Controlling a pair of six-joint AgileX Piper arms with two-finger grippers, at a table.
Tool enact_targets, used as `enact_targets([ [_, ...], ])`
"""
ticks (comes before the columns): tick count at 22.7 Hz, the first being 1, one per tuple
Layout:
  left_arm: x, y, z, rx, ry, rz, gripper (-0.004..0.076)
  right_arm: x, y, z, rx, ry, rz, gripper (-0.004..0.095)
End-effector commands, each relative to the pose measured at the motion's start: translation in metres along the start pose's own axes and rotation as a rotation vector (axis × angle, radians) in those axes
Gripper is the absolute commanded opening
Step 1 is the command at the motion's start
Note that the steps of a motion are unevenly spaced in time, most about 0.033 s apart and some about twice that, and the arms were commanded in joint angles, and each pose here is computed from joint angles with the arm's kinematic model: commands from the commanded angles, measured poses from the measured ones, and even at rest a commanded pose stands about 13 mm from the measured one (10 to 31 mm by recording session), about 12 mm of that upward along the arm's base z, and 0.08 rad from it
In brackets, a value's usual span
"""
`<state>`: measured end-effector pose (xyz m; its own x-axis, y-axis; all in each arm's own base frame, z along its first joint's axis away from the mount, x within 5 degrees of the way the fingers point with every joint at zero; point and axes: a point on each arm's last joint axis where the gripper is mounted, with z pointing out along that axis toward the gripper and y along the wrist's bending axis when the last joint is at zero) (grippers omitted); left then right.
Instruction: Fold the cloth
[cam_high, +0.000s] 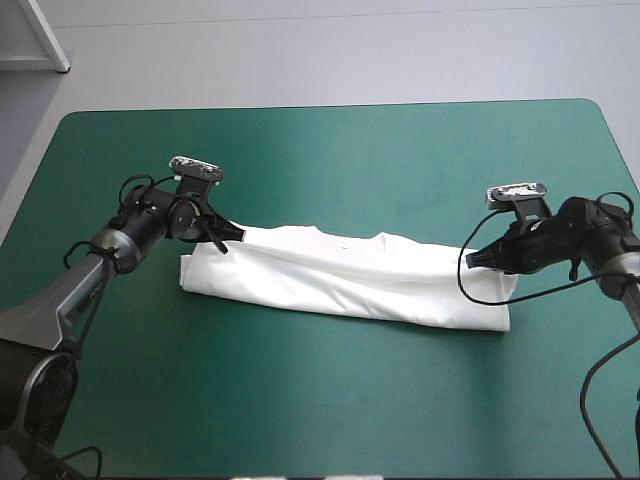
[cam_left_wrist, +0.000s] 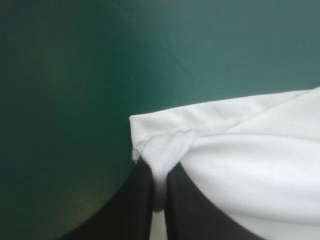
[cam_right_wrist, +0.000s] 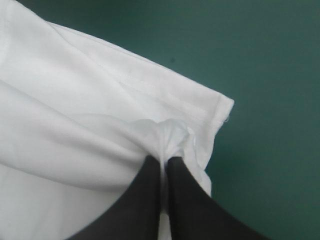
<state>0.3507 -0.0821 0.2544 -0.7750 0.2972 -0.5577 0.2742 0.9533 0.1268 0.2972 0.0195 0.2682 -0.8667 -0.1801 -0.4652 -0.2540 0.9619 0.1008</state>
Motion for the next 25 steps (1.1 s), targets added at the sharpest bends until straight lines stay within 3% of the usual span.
enact_targets([
  [1,-0.02,0.005,-0.022,-0.027,-0.148,-0.009,0.0019,-0.013,-0.004,-0.008,0.029,-0.087,0.001,-0.0007],
  [10,-0.018,0.005,-0.008,-0.036,-0.127,-0.008,0.0019,-0.019,-0.009,-0.003,0.067,-0.142,0.01,0.0039],
  [12,-0.02,0.005,-0.004,-0.034,-0.15,-0.009,0.0019,-0.022,-0.011,-0.004,0.079,-0.176,0.011,0.0134],
  [13,-0.022,0.006,-0.004,-0.026,-0.177,-0.022,0.002,-0.024,-0.011,-0.004,0.087,-0.192,0.012,0.0248],
  [14,-0.024,0.006,-0.004,-0.026,-0.192,-0.022,0.0022,-0.024,-0.011,-0.004,0.089,-0.196,0.014,0.03],
  [15,-0.025,0.006,-0.004,-0.024,-0.213,-0.022,0.0062,-0.025,-0.012,-0.004,0.095,-0.206,0.016,0.0419],
  [16,-0.026,0.006,-0.005,-0.024,-0.22,-0.022,0.0099,-0.026,-0.013,-0.004,0.101,-0.214,0.023,0.0458],
  [17,-0.027,0.006,-0.005,-0.025,-0.235,-0.017,0.0204,-0.027,-0.014,-0.005,0.114,-0.234,0.022,0.0516],
  [20,-0.038,0.016,-0.013,-0.049,-0.276,-0.023,0.0509,-0.039,-0.017,-0.016,0.162,-0.279,0.016,0.0517],
  [21,-0.045,0.022,-0.019,-0.062,-0.294,-0.034,0.0577,-0.045,-0.018,-0.023,0.18,-0.303,0.011,0.0517],
  [23,-0.062,0.03,-0.043,-0.076,-0.328,-0.065,0.0592,-0.061,-0.018,-0.042,0.192,-0.343,-0.003,0.0513],
  [25,-0.075,0.022,-0.066,-0.052,-0.35,-0.022,0.0557,-0.071,-0.014,-0.065,0.191,-0.38,0.004,0.0512],
])
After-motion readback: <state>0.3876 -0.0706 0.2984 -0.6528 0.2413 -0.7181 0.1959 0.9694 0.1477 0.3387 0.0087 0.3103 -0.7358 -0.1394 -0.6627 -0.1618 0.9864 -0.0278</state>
